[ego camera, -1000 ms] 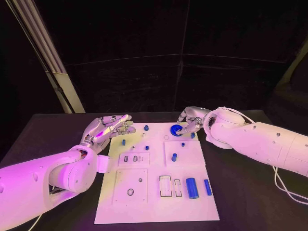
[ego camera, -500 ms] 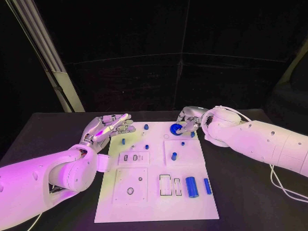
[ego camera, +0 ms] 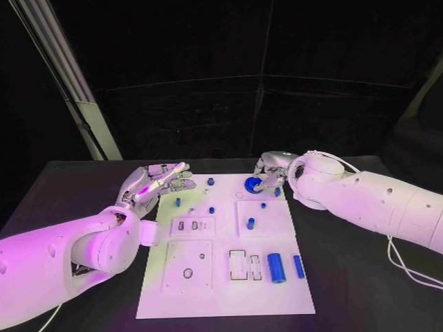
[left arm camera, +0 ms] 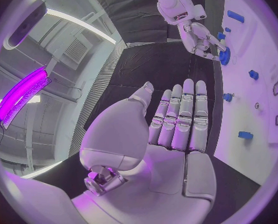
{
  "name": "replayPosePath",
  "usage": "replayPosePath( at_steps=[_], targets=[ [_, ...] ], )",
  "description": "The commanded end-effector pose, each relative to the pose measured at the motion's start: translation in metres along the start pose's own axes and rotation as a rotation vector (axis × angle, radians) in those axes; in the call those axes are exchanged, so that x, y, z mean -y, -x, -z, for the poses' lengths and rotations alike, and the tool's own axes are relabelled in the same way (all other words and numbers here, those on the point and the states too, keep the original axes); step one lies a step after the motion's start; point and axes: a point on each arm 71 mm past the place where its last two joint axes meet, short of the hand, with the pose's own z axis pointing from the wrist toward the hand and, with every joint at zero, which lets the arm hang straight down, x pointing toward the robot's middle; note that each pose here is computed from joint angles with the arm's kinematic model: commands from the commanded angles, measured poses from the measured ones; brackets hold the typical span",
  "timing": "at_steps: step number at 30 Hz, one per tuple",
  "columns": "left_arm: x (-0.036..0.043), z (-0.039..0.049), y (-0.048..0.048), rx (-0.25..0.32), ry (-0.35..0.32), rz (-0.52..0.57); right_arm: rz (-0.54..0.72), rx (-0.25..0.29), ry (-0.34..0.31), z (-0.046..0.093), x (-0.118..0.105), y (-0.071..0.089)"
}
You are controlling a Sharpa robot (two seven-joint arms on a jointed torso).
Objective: Assemble the parts on the task board
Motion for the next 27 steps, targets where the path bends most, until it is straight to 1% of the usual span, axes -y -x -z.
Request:
replayPosePath(
  at_steps=[1,7,16,21,24,27],
  targets=[
    [0.0008,-0.0004,-0.0012,-0.014,-0.001,0.009,0.078,0.03,0.013,0.0,-0.004,0.001],
    [0.0006,-0.0004,-0.0012,-0.014,0.002,0.009,0.116,0.064,0.027,-0.001,-0.009,0.003],
    [0.0003,-0.0003,-0.0007,-0.013,0.006,0.009,0.124,0.094,0.056,0.002,-0.018,0.005],
    [0.0004,-0.0004,0.0003,-0.012,0.006,0.008,0.103,0.154,0.099,0.008,-0.031,0.009],
    [0.0004,-0.0004,0.0006,-0.011,0.006,0.008,0.092,0.197,0.132,0.012,-0.043,0.012],
    [0.0003,-0.0006,0.0003,-0.013,0.006,0.008,0.09,0.236,0.17,0.014,-0.059,0.014]
  ],
)
